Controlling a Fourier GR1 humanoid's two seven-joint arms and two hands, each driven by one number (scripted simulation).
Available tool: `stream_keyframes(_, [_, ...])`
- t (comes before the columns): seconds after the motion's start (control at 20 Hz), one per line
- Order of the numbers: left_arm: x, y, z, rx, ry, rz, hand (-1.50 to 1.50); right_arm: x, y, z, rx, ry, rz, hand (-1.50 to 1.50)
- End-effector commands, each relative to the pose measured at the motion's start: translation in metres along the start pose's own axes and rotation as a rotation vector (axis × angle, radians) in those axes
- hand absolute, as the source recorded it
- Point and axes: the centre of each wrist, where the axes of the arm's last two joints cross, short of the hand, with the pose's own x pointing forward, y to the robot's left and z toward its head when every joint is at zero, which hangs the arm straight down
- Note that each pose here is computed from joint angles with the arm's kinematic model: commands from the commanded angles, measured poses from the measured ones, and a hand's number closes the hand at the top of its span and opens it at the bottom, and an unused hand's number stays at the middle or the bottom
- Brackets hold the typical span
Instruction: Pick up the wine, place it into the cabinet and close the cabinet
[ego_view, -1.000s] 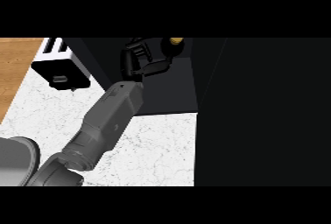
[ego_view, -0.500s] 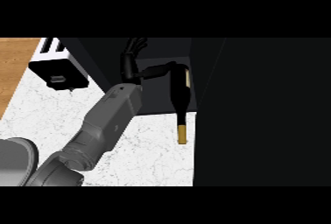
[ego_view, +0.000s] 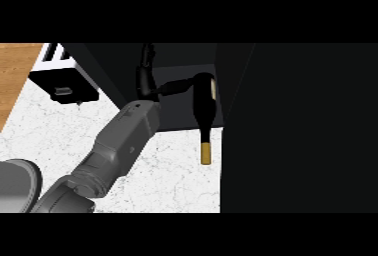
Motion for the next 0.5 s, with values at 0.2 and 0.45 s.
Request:
stream_keyframes(0.2, [-0.009,0.026,-0.008,0.032,-0.013,0.02,-1.5,0.002,0.004,0.011,0.027,-0.046,-0.013,-1.5])
stream_keyframes(0.45, [-0.023,0.033,0.004,-0.008,-0.024,0.039,-1.5,-0.001,0.005,0.003,0.03,-0.032,-0.016,-1.5])
